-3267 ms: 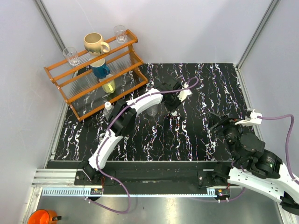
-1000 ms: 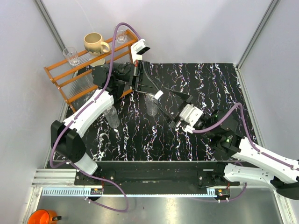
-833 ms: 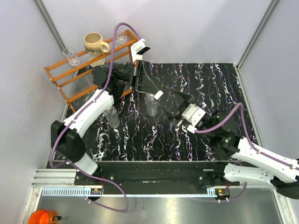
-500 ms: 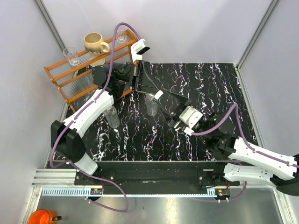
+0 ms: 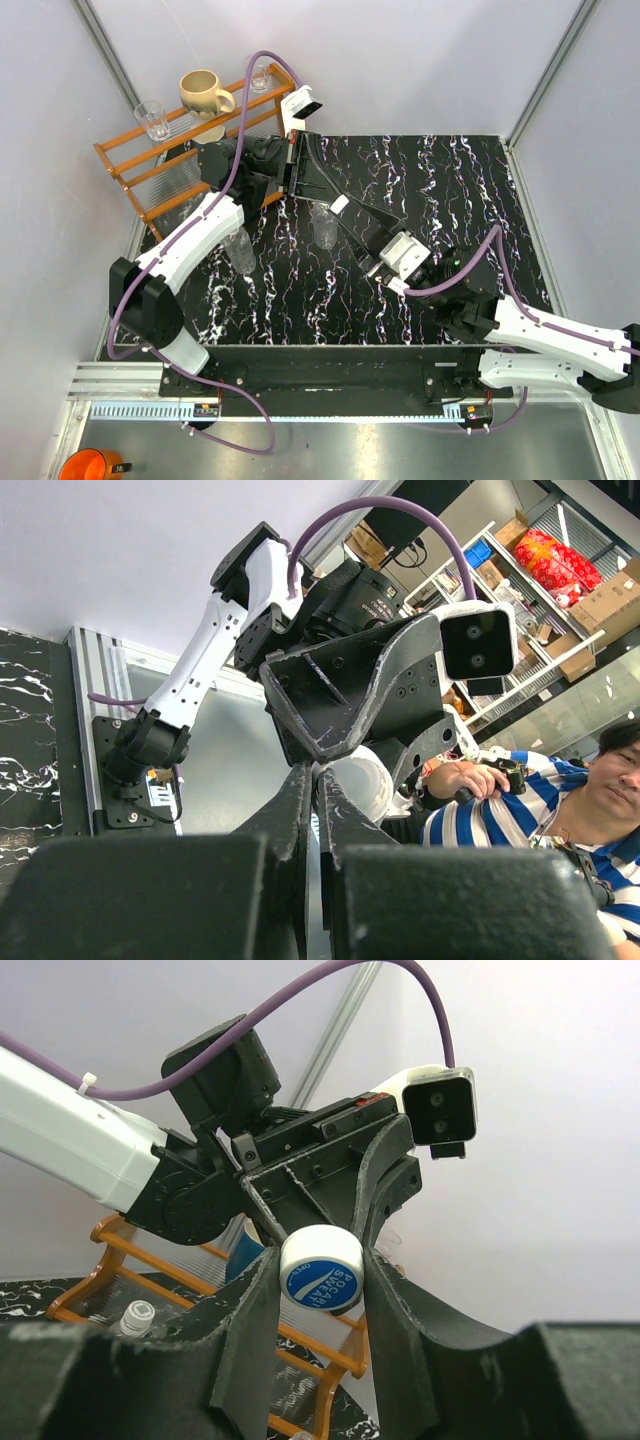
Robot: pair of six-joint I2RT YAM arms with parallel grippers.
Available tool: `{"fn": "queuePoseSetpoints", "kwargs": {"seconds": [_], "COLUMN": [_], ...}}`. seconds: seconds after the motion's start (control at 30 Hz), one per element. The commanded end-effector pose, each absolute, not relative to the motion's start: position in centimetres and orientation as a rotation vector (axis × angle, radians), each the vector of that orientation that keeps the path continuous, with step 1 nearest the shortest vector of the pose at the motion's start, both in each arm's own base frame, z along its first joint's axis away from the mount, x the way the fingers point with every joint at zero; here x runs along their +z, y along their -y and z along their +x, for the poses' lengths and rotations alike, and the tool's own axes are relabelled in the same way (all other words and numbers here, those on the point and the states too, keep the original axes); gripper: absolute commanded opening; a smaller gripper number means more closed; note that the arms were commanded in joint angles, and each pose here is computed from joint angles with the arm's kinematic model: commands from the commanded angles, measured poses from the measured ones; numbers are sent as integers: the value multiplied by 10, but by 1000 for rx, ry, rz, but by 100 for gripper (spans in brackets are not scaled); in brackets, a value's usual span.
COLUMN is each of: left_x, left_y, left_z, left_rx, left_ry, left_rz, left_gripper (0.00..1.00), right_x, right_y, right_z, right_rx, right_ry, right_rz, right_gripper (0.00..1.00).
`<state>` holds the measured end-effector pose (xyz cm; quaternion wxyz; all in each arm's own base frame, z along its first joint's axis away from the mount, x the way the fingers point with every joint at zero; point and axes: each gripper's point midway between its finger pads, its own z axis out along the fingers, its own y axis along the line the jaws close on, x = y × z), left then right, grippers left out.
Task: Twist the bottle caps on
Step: Pick up the bottle cap from the center of the board.
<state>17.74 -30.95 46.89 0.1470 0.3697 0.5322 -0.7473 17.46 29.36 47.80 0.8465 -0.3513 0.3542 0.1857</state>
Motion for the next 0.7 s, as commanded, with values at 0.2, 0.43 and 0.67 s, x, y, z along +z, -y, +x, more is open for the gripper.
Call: {"fn": "queuePoseSetpoints", "kwargs": {"seconds": [0.2, 0.43, 0.67], "left_x": [482, 482, 482], "left_y": [305, 306, 305], "left_z": [172, 173, 172], "left_rx": [-2129, -2128, -2122], "left_ry": [-1442, -1438, -1436], "left_rz": [1070, 1068, 1076], "left_gripper": [0, 0, 0], "right_x": [492, 495, 496], "right_y": [-274, -270, -277], "right_z": [168, 165, 164], "right_rx": [396, 418, 438], "right_ry": [-726, -722, -716], "right_rz": [-667, -656, -666], "right_gripper": [46, 47, 49]}}
